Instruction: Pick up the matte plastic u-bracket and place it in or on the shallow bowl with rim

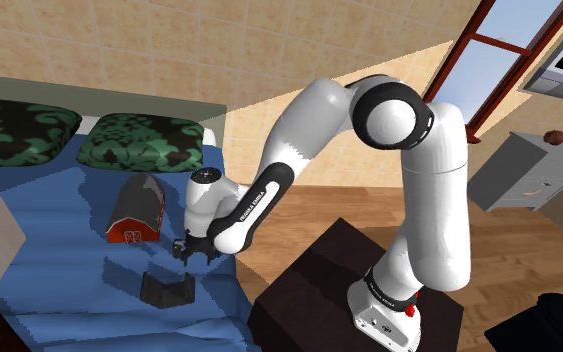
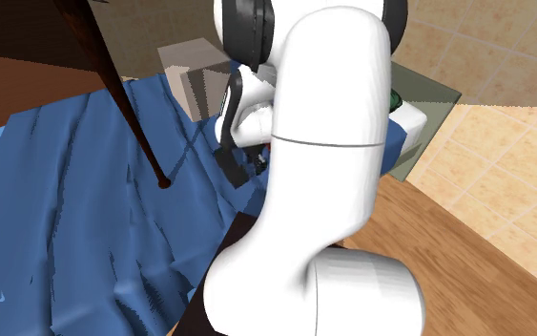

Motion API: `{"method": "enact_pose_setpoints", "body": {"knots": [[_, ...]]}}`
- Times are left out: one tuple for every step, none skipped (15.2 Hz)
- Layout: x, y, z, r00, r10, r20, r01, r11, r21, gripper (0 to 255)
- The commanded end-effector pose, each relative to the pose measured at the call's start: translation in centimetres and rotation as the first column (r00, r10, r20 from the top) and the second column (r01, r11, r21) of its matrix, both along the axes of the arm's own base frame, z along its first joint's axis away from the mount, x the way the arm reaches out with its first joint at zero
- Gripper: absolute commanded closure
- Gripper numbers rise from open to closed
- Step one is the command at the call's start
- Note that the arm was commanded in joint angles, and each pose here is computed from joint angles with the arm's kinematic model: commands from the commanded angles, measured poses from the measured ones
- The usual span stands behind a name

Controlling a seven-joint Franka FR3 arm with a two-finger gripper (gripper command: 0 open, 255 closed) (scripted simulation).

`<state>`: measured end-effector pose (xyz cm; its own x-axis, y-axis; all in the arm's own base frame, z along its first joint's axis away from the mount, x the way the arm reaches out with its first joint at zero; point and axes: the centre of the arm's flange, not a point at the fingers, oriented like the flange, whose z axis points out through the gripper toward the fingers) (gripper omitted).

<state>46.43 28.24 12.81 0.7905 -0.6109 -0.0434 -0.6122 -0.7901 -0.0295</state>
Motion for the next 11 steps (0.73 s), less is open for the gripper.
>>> {"method": "enact_pose_setpoints", "body": {"knots": [[0.2,1.6,1.0,1.000,-0.008,0.003,0.008,1.000,0.006,0],[0.3,2.6,1.7,1.000,-0.013,0.005,0.013,1.000,0.011,0],[0.4,3.7,2.4,1.000,-0.019,0.008,0.019,1.000,0.015,0],[0.5,4.7,3.1,1.000,-0.024,0.010,0.024,1.000,0.019,0],[0.6,5.8,3.8,0.999,-0.030,0.012,0.029,0.999,0.023,0],[0.7,6.8,4.5,0.999,-0.035,0.014,0.035,0.999,0.027,0],[0.8,7.8,5.2,0.999,-0.040,0.016,0.040,0.999,0.031,0],[1.0,8.9,5.9,0.999,-0.046,0.018,0.045,0.998,0.036,0],[1.1,9.9,6.6,0.998,-0.051,0.020,0.051,0.998,0.040,0],[1.1,10.3,6.9,0.998,-0.053,0.021,0.052,0.998,0.042,0],[1.1,10.3,6.4,0.998,-0.053,0.021,0.052,0.998,0.042,0]]}}
